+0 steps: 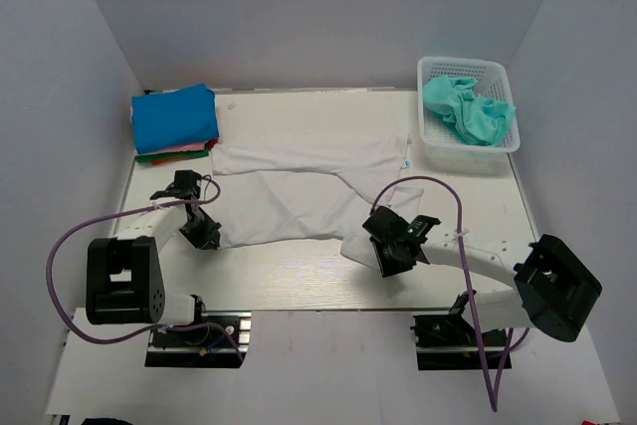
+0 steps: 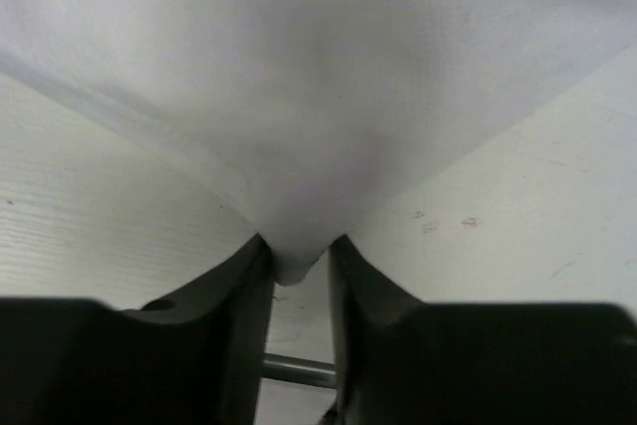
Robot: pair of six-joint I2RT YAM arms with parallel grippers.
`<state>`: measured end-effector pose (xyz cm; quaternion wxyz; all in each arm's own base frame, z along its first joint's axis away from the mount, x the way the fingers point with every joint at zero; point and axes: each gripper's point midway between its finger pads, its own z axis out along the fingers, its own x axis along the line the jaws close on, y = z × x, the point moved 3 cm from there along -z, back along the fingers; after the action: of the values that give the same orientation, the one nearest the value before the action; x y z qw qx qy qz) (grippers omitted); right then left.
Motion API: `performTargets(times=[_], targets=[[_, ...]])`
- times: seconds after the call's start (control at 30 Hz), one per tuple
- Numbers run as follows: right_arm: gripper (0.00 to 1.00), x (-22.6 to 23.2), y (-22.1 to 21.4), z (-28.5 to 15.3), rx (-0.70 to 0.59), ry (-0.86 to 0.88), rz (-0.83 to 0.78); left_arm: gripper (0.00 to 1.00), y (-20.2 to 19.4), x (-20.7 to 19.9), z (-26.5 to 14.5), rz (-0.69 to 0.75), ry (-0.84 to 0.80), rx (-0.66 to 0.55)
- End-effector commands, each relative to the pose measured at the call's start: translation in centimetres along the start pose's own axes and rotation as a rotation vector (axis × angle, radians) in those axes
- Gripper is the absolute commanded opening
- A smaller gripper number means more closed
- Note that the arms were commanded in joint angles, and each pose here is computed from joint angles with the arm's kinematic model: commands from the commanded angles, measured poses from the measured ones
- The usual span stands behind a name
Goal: Fold and stack the t-shirts
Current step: Grap the side of the flattened tshirt closest away from the robot with both arms, then fold the other side of the tshirt into a rectangle
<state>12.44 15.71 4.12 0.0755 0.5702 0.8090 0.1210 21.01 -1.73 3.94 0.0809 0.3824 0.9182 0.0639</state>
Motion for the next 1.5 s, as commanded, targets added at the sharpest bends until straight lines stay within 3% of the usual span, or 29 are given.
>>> performTargets(times=[0.0, 0.03, 0.2, 0.4, 0.5, 0.63, 0.83, 0.93, 1.13, 1.27, 1.4, 1.47], targets=[[0.3, -0.2, 0.0, 0.4, -0.025, -0.024, 0.036, 0.11, -1.4, 1.2, 1.4, 0.015, 0.051, 0.061], [0.19, -0.3, 0.1, 0.3, -0.032, -0.027, 0.036, 0.02, -0.9, 1.1, 1.5, 0.007, 0.068, 0.047], [0.0, 0.0, 1.1, -0.5, -0.07, -0.011, 0.013, 0.0, 0.6, 0.3, 0.7, 0.018, 0.091, 0.012], [0.0, 0.7, 4.0, -3.5, -0.159, 0.012, 0.049, 0.0, 3.0, -0.9, -4.7, 0.055, -0.025, -0.127], [0.0, 0.5, 5.6, -4.4, -0.21, -0.024, 0.07, 0.0, 3.8, -1.5, -6.5, 0.063, -0.037, -0.141], [0.0, 0.3, 8.4, -5.6, -0.261, -0.048, 0.11, 0.0, 4.1, -2.7, -6.9, 0.084, -0.075, -0.11], [0.0, -1.4, 14.4, -6.9, -0.315, -0.132, 0.091, 0.0, 7.5, -5.4, -7.7, 0.087, -0.103, -0.176], [0.0, -2.6, 17.3, -7.5, -0.339, -0.168, 0.11, 0.0, 9.1, -6.3, -6.8, 0.086, -0.063, -0.179], [0.0, -6.3, 21.7, -6.5, -0.336, -0.215, 0.155, 0.0, 13.4, -10.8, -7.1, 0.089, -0.145, -0.244], [0.0, -7.6, 25.6, -6.0, -0.359, -0.217, 0.197, 0.0, 16.2, -13.4, -4.6, 0.083, -0.139, -0.221], [0.0, -8.9, 29.8, -3.1, -0.391, -0.205, 0.231, 0.0, 18.3, -16.0, -3.0, 0.069, -0.169, -0.214], [0.0, -9.7, 30.2, -0.7, -0.334, -0.223, 0.248, 0.0, 19.6, -17.8, -1.5, 0.037, -0.181, -0.203]])
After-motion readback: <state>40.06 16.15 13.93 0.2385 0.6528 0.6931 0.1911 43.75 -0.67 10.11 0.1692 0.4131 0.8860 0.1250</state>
